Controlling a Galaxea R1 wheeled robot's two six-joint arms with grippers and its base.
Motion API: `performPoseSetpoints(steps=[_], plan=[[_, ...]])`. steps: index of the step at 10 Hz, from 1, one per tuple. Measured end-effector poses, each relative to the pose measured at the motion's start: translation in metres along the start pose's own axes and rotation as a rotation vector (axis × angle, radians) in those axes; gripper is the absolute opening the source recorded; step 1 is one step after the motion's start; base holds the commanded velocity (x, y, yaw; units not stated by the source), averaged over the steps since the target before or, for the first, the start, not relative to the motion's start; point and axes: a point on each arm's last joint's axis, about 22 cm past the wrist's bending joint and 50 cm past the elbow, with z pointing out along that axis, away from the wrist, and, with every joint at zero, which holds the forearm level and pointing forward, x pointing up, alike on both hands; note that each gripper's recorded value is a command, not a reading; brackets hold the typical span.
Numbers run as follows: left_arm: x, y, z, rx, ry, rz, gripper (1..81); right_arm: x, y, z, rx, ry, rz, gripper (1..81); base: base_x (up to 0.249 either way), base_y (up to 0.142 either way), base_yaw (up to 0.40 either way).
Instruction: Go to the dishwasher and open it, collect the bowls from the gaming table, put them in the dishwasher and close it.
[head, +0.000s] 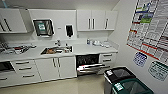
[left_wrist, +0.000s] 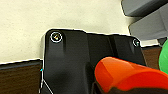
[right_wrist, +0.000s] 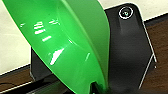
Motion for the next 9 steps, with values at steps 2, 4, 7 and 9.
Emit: performPoseSetpoints(steps=[2,4,7,9], plan=[[0.013,0.018,0.007,-0.033,0.024,0.001,1.0,0.007,0.015,-0.003,-0.022,-0.002,-0.009,1.0,0.159,0.061,0.0],[0.007,0.006,0.003,-0.011,0.009,0.002,1.0,0.005,0.008,-0.001,-0.01,0.0,-0.007,1.0,0.159,0.0,0.0],[0.006,0.009,0.004,-0.016,0.008,0.002,1.0,0.006,0.008,-0.002,-0.011,-0.002,-0.008,1.0,0.159,0.0,0.0],[0.007,0.009,0.004,-0.016,0.009,0.001,1.0,0.005,0.008,-0.002,-0.011,-0.004,-0.007,1.0,0.159,0.0,0.0]])
